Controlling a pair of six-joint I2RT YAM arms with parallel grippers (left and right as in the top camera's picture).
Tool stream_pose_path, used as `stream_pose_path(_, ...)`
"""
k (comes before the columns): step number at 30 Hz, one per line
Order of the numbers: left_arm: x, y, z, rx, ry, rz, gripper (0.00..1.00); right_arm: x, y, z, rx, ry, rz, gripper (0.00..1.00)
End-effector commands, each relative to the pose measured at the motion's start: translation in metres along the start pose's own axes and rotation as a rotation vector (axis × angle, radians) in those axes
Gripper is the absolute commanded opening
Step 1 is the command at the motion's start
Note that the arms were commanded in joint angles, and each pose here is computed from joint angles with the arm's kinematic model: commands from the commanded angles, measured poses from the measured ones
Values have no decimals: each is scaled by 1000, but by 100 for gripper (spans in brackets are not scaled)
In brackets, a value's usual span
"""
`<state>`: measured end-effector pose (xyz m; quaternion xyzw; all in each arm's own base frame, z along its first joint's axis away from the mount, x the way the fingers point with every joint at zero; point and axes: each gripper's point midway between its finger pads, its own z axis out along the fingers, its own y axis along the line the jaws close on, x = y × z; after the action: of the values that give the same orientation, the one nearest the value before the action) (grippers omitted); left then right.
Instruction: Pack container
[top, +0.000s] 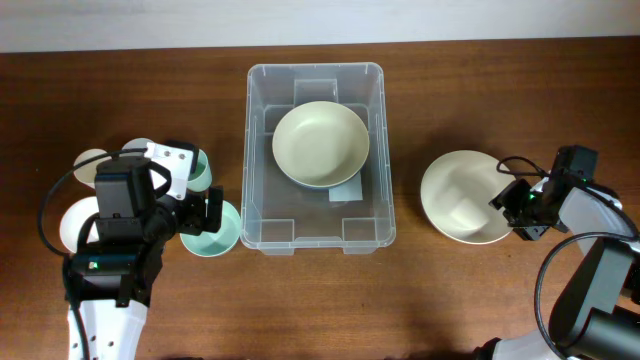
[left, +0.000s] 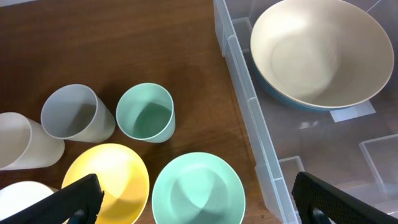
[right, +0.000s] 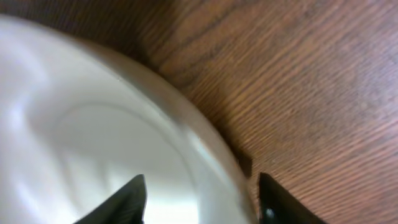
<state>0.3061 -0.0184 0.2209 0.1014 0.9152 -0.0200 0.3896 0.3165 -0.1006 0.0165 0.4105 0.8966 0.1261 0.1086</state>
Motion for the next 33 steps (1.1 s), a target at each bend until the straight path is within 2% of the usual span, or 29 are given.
stream_pose_path(1,-8,-1,-4,9,-22,-7,100,3,1,3,-2,12,1,43)
stream_pose_path(4,-8,-1,-4,9,-23,-7,100,4,1,3,-1,14,1,31)
stream_pose_path(8,-8,-1,-4,9,-22,-7,100,4,1,3,-1,14,1,25)
stream_pose_path(12,-8,-1,-4,9,-22,-7,100,4,0,3,0,17,2,4)
stream_pose_path(18,-8,-1,-4,9,-22,-7,100,1,3,0,-5,5,-1,4)
stream_pose_path(22,-8,-1,-4,9,-22,-7,100,-17,21,-29,-34,-53,-22,4)
stream_pose_path(27,-8,-1,-4,9,-22,-7,100,-43,78,-110,-95,-166,-142,4)
stream_pose_path(28,-8,-1,-4,9,-22,-7,100,-44,103,-138,-120,-199,-208,4)
stream_pose_path(33,-8,-1,-4,9,-22,-7,100,-24,181,-190,-214,-265,-388,4)
